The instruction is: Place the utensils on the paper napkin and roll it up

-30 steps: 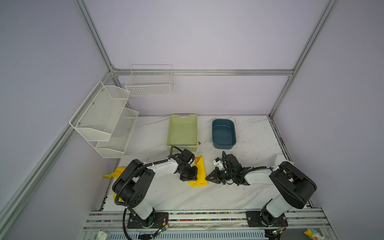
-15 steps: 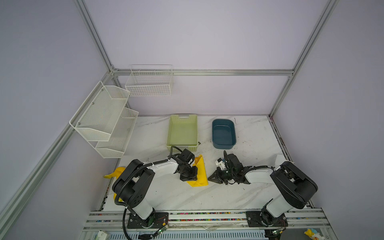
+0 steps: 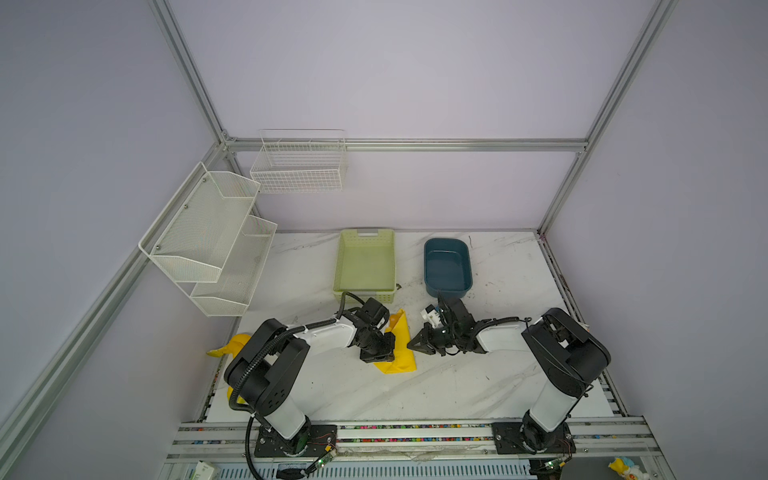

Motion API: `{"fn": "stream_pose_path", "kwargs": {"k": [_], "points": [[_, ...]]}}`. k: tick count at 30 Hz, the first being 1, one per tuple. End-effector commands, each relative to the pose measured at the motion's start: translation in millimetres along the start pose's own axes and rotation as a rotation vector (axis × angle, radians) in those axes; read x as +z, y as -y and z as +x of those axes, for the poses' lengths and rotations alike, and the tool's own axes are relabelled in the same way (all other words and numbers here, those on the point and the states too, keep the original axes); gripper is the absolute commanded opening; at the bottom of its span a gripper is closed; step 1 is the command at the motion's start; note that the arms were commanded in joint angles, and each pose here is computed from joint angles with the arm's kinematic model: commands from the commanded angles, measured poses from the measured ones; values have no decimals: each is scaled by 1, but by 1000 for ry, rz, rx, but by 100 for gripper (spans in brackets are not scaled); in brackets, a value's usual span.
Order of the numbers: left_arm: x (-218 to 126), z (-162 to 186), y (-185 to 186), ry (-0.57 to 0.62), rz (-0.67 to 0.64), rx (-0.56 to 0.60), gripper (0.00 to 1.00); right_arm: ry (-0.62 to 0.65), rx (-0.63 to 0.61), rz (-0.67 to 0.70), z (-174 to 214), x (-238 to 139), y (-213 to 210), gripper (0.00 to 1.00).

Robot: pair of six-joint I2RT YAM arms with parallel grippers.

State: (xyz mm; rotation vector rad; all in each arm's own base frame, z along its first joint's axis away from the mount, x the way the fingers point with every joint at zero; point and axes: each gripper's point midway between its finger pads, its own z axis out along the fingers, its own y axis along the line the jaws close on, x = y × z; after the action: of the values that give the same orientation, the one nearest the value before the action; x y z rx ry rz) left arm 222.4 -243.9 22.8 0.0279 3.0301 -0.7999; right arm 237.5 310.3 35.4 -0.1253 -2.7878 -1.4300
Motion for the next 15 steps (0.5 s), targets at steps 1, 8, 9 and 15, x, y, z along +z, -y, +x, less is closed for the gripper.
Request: {"fn": "stream_pose_path", "kwargs": {"k": [1,8,9,15], "points": [[-3,0,-12,7,-75,-2,5,12,8,113,-3,-1,26,7],[-3,-1,-12,8,-74,-1,5,30,-42,147,-8,-10,16,6],[-3,-1,-12,8,-74,-1,5,38,-50,128,-11,-12,9,6],[-3,0,-12,8,-74,-1,5,44,-82,29,-23,-10,-23,7]]}}
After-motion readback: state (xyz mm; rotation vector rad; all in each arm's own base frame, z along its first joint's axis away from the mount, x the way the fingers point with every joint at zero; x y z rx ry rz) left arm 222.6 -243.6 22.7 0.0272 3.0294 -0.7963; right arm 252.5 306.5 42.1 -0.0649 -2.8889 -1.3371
